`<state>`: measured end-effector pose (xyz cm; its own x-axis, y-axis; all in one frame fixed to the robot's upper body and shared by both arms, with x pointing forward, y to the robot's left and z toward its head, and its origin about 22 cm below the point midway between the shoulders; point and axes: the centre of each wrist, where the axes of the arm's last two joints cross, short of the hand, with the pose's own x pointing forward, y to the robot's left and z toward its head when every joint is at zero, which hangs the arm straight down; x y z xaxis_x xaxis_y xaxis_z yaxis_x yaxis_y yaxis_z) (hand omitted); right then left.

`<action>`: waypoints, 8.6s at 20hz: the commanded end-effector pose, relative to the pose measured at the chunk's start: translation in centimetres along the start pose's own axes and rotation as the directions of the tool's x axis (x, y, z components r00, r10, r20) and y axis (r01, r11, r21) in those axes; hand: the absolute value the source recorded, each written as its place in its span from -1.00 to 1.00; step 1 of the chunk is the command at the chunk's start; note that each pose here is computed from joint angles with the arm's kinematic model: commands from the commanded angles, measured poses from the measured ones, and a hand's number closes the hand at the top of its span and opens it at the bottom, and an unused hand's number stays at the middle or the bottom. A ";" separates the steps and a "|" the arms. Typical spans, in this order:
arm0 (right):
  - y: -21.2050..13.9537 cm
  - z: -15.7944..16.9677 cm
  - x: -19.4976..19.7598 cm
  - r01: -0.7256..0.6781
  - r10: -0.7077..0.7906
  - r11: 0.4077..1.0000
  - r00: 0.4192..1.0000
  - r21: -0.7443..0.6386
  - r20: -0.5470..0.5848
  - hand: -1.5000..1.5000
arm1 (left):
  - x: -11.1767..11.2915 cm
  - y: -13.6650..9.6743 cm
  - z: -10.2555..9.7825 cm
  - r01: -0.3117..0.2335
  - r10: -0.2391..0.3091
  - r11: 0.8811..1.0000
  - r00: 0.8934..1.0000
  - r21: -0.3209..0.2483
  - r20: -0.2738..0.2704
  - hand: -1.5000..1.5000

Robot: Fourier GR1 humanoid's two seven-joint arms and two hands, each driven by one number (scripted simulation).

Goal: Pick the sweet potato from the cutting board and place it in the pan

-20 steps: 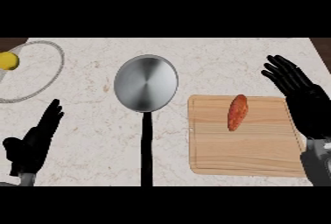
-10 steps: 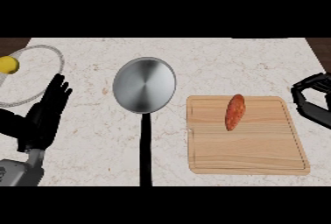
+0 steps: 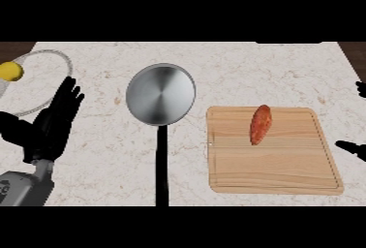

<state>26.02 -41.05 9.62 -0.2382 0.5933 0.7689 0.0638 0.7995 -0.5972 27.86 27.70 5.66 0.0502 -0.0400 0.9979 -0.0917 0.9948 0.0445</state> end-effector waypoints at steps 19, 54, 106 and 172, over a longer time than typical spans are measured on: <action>5.8 -8.7 7.6 -0.379 0.559 0.603 0.829 0.702 -0.033 -1.00 | -0.7 -0.7 -1.7 -0.013 0.013 1.000 1.000 0.004 -0.005 0.00; 15.7 -10.7 8.3 -0.532 0.749 0.479 0.662 0.698 -0.010 -1.00 | 1.3 -1.6 -0.5 0.002 -0.002 1.000 1.000 -0.022 -0.004 0.00; 29.7 -14.5 26.0 -0.768 0.773 0.627 0.634 0.131 0.020 1.00 | 1.3 -4.6 -1.6 0.012 -0.010 0.987 1.000 -0.161 0.012 0.00; 31.6 -14.8 14.8 0.000 -0.108 0.939 0.949 -0.344 -0.295 -1.00 | 0.1 0.5 -0.2 -0.011 0.011 1.000 1.000 -0.004 -0.001 0.00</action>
<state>39.63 -4.74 5.50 0.1061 0.6349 0.7653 0.3254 0.7051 -0.6301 28.51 26.25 5.96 0.0396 -0.0415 0.9984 -0.0544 0.9976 0.0436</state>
